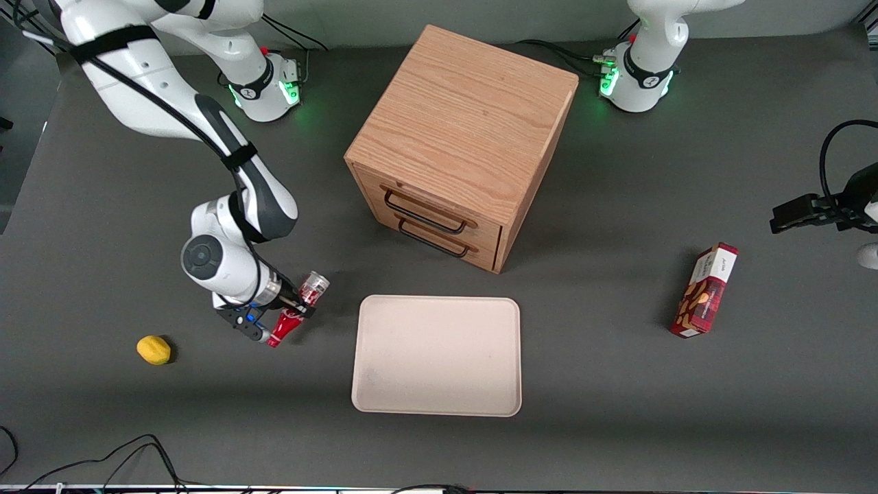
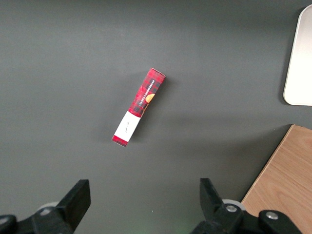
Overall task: Place coke bottle on tray
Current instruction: 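Close the right gripper on the bottle and lift it upright, then carry the bottle with the right gripper over the cream tray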
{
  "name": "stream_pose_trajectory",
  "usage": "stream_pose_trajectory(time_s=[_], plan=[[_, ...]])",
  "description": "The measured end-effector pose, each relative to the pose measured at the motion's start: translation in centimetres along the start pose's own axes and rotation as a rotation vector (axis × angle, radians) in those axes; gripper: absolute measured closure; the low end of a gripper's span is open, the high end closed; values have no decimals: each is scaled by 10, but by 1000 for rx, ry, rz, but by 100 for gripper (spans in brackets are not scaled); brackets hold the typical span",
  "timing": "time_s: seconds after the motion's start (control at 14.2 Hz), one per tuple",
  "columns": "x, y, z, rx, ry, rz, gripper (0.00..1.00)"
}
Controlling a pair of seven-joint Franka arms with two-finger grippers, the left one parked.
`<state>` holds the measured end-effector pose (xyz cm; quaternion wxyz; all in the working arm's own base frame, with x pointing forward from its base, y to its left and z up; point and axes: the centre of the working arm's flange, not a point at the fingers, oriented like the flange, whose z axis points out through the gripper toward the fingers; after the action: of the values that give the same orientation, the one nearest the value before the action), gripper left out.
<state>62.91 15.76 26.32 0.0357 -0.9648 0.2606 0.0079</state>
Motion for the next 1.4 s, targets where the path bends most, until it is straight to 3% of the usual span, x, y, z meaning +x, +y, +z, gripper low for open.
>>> stream_pose_trajectory(time_s=[0.35, 0.56, 0.7, 0.84, 0.98, 1.26, 1.4], plan=[[24, -10, -173, -42, -3, -100, 45], [25, -20, -249, -11, 29, -112, 45], [22, -33, -272, 37, 34, -129, 45], [12, -63, -263, 80, 4, -201, 45], [6, -95, -220, 93, -55, -261, 45], [3, -132, -70, 95, -198, -328, 45], [-1, -141, -11, 108, -232, -418, 45]])
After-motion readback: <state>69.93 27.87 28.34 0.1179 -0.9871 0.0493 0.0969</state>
